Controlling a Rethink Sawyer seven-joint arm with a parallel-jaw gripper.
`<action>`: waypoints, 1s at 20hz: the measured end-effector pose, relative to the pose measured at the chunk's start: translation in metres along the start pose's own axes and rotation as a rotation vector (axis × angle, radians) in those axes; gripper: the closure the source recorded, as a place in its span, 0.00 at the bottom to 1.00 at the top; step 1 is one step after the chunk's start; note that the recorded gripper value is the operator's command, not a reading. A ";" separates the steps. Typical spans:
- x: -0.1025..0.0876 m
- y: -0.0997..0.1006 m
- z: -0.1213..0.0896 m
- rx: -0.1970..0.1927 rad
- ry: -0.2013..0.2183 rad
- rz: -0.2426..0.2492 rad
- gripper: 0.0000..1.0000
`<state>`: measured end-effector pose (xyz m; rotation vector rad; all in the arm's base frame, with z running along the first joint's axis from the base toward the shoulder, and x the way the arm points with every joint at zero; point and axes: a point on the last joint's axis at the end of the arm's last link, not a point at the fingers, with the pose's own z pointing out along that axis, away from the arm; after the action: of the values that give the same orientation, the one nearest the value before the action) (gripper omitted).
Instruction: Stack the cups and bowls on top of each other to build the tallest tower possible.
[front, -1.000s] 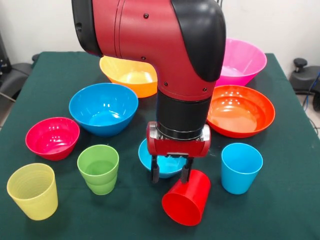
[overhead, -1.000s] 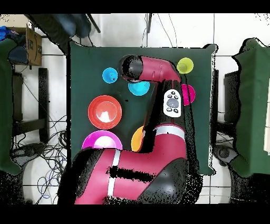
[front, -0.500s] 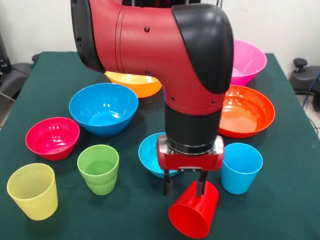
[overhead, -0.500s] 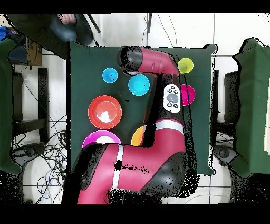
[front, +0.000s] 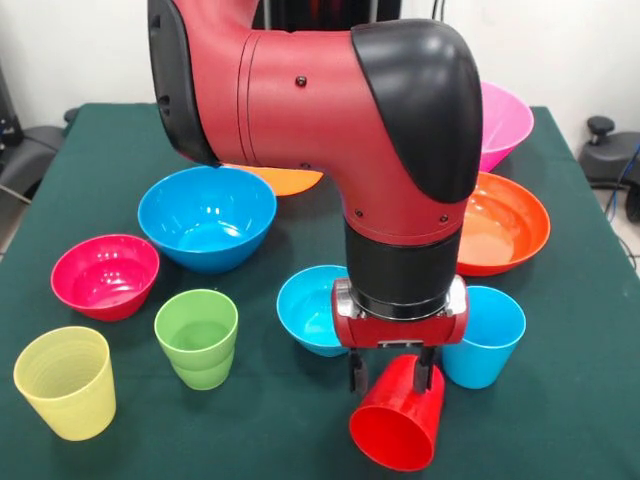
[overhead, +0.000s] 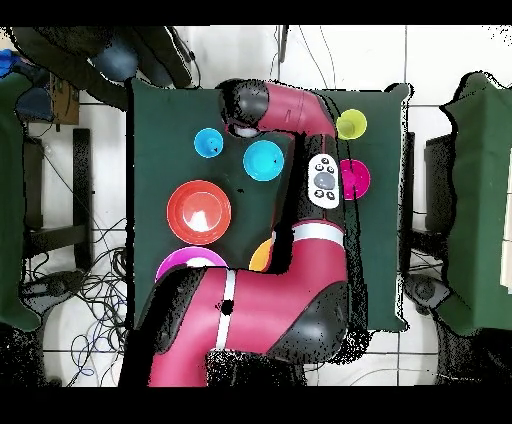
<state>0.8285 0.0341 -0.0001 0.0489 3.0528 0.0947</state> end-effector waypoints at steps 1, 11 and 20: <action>0.000 0.000 0.000 -0.002 0.002 0.001 0.00; -0.001 0.003 0.002 -0.010 -0.013 0.005 0.00; -0.003 0.005 0.004 -0.011 -0.043 0.010 0.00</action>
<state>0.8320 0.0395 -0.0040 0.0642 3.0093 0.1096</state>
